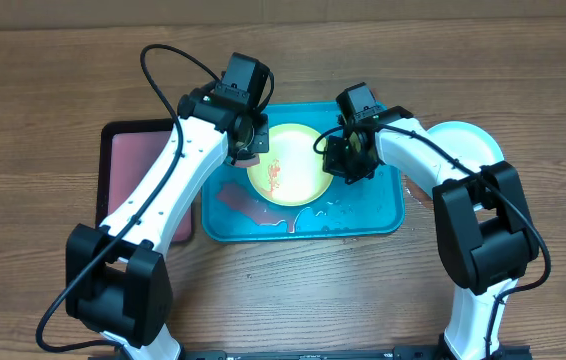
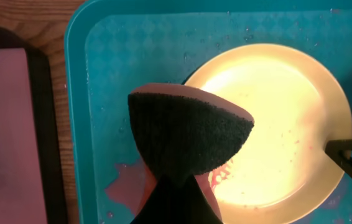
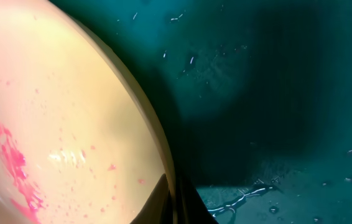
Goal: Clean dirty plates on tray and stack at the side
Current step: 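Pull the yellow plate to the tray center with the right gripper, then scrub the yellow plate with the left-gripper sponge while right holds it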
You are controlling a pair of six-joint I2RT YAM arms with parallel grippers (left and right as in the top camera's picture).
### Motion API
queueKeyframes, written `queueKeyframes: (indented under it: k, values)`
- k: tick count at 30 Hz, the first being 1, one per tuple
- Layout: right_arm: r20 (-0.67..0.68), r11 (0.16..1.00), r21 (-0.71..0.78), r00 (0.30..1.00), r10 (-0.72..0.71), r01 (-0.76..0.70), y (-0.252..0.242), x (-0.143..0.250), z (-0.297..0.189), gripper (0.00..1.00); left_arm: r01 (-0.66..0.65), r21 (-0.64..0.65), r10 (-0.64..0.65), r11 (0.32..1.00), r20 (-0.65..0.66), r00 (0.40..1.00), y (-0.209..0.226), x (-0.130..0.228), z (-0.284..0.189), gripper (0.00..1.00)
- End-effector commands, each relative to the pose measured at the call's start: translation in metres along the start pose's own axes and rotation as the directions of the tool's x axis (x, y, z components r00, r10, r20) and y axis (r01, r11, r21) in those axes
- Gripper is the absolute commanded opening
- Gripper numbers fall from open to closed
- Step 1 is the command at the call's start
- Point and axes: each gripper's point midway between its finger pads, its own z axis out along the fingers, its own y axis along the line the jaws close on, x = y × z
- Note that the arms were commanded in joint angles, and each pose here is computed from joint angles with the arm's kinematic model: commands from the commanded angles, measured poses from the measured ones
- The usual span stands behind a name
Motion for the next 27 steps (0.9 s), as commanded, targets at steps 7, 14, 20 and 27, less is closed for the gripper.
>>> queueKeyframes:
  k: [7, 14, 20, 27]
  values:
    - [-0.015, 1.000, 0.008, 1.000, -0.004, 0.004, 0.017, 0.012, 0.008, 0.04, -0.016, 0.001, 0.016, 1.000, -0.030, 0.999, 0.003, 0.034, 0.046, 0.04]
    - [-0.025, 1.000, 0.015, 1.000, -0.004, 0.004, 0.016, 0.015, 0.008, 0.04, -0.052, 0.020, 0.052, 0.998, 0.026, 0.998, 0.005, 0.047, 0.078, 0.04]
    - [-0.032, 1.000, 0.019, 0.999, -0.003, 0.003, 0.016, 0.017, 0.008, 0.04, -0.057, -0.013, 0.057, 0.998, 0.000, 0.998, 0.016, 0.069, 0.094, 0.04]
    - [-0.044, 0.999, 0.015, 0.998, -0.039, 0.040, 0.026, 0.026, 0.011, 0.04, -0.059, 0.016, 0.059, 0.998, -0.027, 0.998, 0.012, 0.080, 0.110, 0.04]
